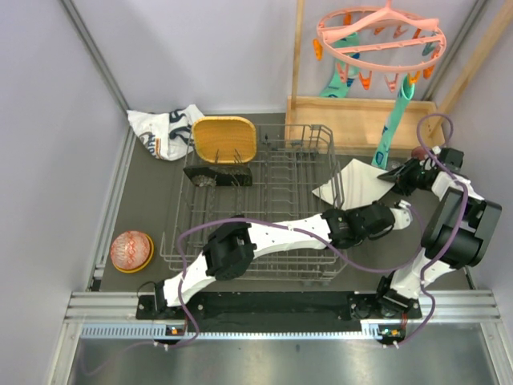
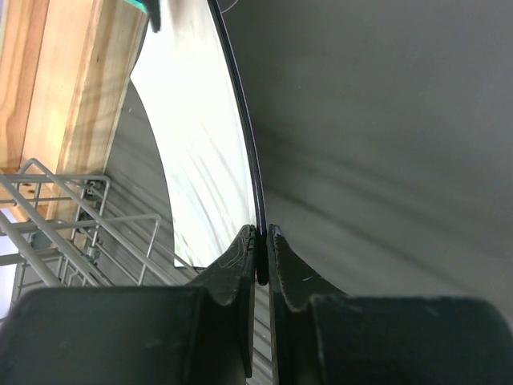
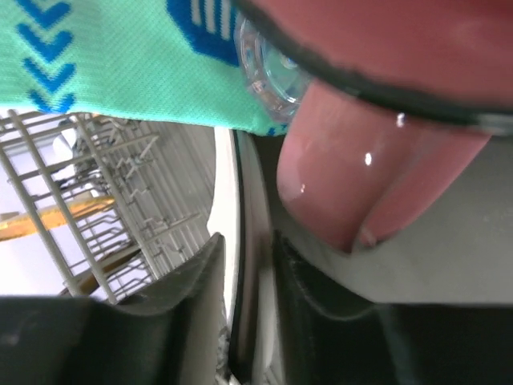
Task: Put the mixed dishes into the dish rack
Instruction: Pass the plate from the left arm to the right
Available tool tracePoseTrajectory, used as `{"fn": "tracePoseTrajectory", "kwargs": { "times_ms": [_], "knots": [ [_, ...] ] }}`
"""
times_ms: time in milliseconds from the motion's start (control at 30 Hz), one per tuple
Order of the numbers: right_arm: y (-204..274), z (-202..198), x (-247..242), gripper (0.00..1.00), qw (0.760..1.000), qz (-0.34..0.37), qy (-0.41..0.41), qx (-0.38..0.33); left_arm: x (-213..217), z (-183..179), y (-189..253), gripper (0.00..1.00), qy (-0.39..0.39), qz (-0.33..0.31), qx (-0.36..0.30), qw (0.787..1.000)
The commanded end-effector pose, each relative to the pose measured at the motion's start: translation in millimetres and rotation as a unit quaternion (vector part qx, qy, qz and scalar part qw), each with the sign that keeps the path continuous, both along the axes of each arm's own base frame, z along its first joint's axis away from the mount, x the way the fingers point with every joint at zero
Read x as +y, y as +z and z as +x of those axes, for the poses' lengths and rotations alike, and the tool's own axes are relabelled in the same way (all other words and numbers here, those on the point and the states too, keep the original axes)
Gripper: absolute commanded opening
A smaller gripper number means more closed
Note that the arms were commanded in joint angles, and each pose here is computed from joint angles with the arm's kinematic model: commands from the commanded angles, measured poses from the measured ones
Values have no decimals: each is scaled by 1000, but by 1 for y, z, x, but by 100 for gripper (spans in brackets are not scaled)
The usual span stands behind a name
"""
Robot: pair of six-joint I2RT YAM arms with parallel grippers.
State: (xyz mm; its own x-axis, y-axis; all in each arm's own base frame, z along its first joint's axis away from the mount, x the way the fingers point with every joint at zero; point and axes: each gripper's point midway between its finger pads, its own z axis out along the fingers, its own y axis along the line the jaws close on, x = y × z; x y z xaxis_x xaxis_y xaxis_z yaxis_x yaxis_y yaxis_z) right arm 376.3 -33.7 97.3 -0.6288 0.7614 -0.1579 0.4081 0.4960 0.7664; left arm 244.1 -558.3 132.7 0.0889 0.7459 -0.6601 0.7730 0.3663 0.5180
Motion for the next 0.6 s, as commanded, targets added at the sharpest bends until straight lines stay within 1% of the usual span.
{"fn": "tracePoseTrajectory", "kwargs": {
  "times_ms": [0,33,200,233,467,500,533,567],
  "knots": [
    [4,2,14,24,1000,8,30,-1,-8,6,43,0,6,-47,-24,999],
    [4,2,15,18,999,9,31,-2,-8,6,44,0,5,-46,-24,999],
    [6,3,15,6,999,9,34,-6,-7,6,45,0,6,-46,-26,999],
    [7,2,15,0,999,11,35,-5,-7,7,45,0,7,-46,-26,999],
    [13,3,16,0,999,8,35,-16,-6,7,44,0,11,-44,-28,999],
    [16,3,15,0,999,6,35,-20,-6,7,45,1,12,-45,-28,999],
    [17,4,15,0,999,4,35,-22,-6,7,44,8,13,-45,-27,999],
    [19,4,15,0,999,3,35,-24,-6,6,44,27,12,-46,-26,999]
  ]
}}
